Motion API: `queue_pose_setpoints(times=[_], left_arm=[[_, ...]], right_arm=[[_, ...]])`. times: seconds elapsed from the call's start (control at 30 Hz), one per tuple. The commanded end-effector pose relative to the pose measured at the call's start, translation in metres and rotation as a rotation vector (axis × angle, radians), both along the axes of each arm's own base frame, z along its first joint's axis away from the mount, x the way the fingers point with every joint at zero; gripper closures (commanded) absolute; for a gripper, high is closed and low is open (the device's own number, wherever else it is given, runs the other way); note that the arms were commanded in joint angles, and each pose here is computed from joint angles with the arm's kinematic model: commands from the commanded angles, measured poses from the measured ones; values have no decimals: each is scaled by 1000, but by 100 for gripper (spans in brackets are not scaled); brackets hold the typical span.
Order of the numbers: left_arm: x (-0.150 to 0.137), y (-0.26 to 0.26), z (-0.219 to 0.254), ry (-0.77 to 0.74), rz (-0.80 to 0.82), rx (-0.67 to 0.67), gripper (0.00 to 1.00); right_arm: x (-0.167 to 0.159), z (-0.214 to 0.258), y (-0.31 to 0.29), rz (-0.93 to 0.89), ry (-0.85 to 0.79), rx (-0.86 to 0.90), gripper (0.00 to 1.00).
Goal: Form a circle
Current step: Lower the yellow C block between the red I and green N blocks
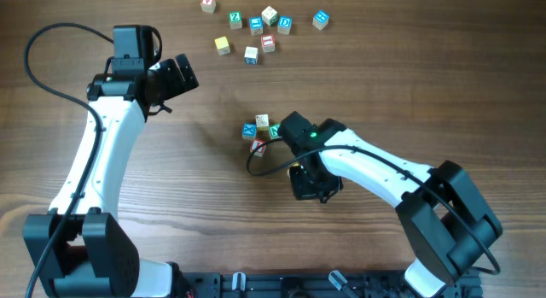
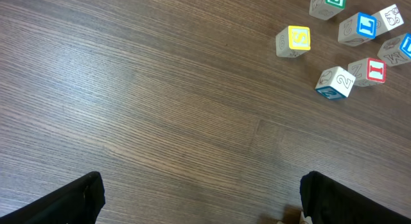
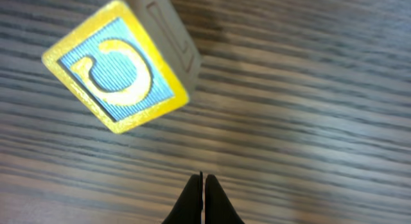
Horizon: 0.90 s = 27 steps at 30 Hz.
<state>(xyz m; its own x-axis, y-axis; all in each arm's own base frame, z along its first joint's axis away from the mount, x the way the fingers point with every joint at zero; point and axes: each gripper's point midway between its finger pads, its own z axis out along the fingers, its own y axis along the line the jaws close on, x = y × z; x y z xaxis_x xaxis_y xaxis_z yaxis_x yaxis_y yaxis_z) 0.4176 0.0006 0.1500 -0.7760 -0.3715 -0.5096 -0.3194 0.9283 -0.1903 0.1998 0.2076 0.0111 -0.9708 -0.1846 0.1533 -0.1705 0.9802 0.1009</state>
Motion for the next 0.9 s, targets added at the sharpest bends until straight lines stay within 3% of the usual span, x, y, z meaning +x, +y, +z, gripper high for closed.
queue_pose_setpoints(times=[0.0, 0.53, 0.87], left_arm=[[1, 3, -1, 0, 16, 3, 0], [1, 3, -1, 0, 16, 3, 0], [1, 3, -1, 0, 16, 3, 0]], right_arm=[[0, 0, 11, 7, -11, 67, 95], [60, 0, 32, 72, -298, 125, 96], [77, 4, 40, 121, -383, 151, 96]])
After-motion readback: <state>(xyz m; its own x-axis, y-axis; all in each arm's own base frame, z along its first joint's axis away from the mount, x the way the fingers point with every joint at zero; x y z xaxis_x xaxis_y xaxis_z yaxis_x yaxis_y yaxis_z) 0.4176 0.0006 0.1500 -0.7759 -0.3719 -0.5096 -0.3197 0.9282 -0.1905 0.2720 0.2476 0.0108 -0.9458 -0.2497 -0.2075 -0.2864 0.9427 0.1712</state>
